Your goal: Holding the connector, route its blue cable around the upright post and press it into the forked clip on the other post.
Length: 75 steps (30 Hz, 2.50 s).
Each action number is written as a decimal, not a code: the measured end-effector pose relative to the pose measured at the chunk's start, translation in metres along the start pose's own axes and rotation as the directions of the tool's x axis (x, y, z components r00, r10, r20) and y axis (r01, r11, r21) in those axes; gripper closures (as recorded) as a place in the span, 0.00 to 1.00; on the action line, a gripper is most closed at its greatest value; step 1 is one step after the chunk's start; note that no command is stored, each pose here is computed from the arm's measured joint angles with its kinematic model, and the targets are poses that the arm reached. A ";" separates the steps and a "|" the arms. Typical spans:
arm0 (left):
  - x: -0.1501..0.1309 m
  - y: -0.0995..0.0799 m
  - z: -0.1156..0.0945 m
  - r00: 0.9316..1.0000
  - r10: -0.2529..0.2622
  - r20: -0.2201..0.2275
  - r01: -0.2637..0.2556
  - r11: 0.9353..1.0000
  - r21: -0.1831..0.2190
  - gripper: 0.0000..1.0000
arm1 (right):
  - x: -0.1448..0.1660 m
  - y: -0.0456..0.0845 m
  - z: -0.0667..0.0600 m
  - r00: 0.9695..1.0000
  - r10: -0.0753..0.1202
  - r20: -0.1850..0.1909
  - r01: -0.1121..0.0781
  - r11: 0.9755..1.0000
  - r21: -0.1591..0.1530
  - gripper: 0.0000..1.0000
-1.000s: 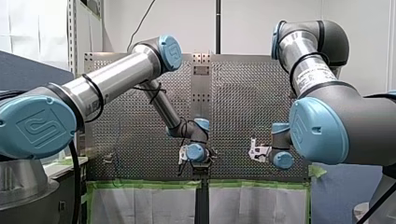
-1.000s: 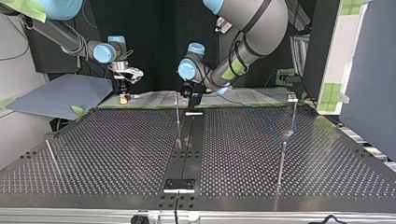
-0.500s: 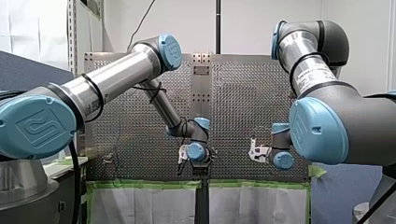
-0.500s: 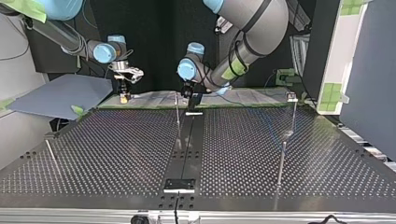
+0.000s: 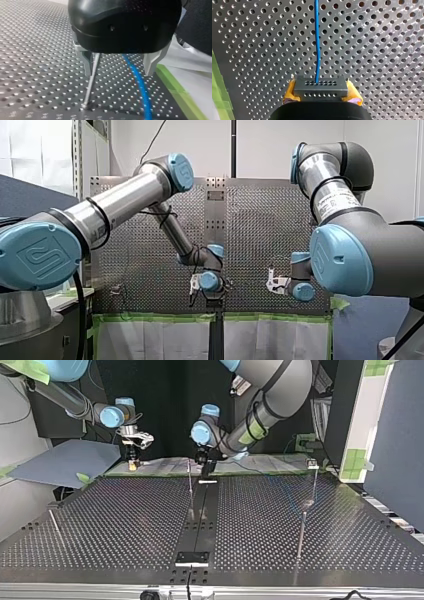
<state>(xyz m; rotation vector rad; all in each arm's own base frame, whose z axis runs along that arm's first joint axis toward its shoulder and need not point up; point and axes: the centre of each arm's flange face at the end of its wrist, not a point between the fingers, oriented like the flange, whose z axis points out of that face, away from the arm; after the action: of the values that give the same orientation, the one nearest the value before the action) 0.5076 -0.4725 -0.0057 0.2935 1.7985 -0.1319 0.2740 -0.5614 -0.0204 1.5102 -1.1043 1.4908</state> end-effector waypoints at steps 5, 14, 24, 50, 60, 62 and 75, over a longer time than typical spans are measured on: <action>-0.009 -0.001 -0.010 1.000 -0.010 0.010 0.010 1.000 0.026 0.00 | 0.000 0.000 0.000 1.000 0.000 0.001 0.000 1.000 0.000 0.69; -0.004 -0.007 -0.021 0.999 0.028 -0.039 -0.026 0.997 0.067 0.00 | 0.000 0.000 0.000 1.000 -0.001 0.005 0.001 1.000 0.000 0.69; -0.007 -0.008 -0.039 0.998 0.037 -0.043 -0.034 0.996 0.079 0.00 | 0.000 0.000 0.000 1.000 0.000 0.002 0.000 1.000 0.000 0.69; -0.004 -0.028 -0.076 0.998 0.056 -0.041 -0.052 0.995 0.090 0.00 | -0.001 -0.001 -0.001 1.000 0.007 0.006 -0.007 1.000 0.010 0.69; -0.004 -0.030 -0.077 0.997 0.057 -0.042 -0.052 0.994 0.092 0.00 | -0.001 0.000 -0.001 1.000 0.007 0.006 -0.007 1.000 0.009 0.69; -0.004 -0.030 -0.077 0.998 0.056 -0.043 -0.052 0.994 0.092 0.00 | -0.001 0.000 -0.001 1.000 0.007 0.006 -0.007 1.000 0.009 0.69; -0.010 -0.034 -0.092 0.998 0.056 -0.026 -0.053 0.994 0.093 0.00 | -0.001 0.000 -0.001 1.000 0.008 0.010 -0.008 1.000 0.008 0.69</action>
<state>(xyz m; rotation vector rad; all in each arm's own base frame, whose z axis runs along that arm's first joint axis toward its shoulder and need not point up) 0.4145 -0.4835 0.0244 0.4120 1.8138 -0.1735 0.2735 -0.5606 -0.0213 1.5219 -1.1127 1.4961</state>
